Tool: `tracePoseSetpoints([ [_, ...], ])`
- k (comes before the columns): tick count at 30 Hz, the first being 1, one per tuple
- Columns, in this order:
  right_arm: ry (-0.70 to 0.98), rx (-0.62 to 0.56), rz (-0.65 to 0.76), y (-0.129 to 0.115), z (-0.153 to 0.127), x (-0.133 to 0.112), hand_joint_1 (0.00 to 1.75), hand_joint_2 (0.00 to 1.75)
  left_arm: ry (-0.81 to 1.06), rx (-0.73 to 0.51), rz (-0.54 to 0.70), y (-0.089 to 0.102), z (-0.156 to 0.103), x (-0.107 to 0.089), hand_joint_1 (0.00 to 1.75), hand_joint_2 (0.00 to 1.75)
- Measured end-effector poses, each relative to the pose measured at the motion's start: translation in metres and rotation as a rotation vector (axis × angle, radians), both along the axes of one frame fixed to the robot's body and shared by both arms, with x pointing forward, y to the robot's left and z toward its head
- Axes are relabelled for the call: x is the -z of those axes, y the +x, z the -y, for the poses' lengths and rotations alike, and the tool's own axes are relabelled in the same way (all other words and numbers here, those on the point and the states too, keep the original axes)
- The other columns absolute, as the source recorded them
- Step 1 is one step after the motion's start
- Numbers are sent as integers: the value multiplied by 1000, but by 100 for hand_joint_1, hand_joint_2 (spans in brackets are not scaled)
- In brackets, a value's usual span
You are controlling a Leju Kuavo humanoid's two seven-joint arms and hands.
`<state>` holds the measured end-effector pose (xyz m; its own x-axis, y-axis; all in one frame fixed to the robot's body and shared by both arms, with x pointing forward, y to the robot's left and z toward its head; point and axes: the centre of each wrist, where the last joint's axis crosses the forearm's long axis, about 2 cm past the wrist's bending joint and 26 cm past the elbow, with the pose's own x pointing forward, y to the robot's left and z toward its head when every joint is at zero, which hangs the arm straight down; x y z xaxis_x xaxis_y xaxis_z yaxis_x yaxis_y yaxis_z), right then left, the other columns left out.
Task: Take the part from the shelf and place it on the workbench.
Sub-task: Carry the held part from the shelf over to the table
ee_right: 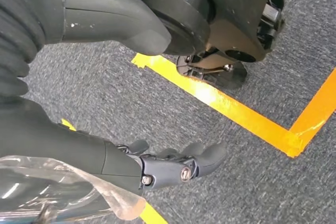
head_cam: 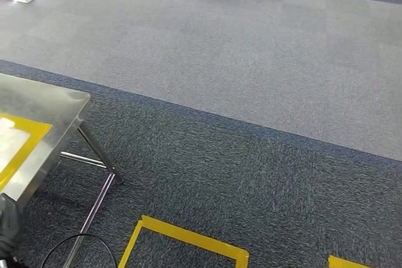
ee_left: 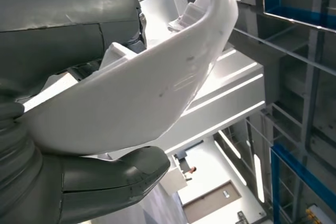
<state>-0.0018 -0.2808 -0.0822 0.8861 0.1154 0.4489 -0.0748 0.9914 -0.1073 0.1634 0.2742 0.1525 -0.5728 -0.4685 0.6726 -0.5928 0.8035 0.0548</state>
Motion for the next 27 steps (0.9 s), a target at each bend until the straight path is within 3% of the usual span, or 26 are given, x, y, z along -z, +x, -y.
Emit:
tracePoseSetpoints([
  [15,30,-12,-11,-3,0,1,0,175,20,-31,2,-3,-2,0,175,175],
  [27,51,-87,-19,-12,-8,-3,0,175,49,-139,-29,-30,-30,0,175,175],
])
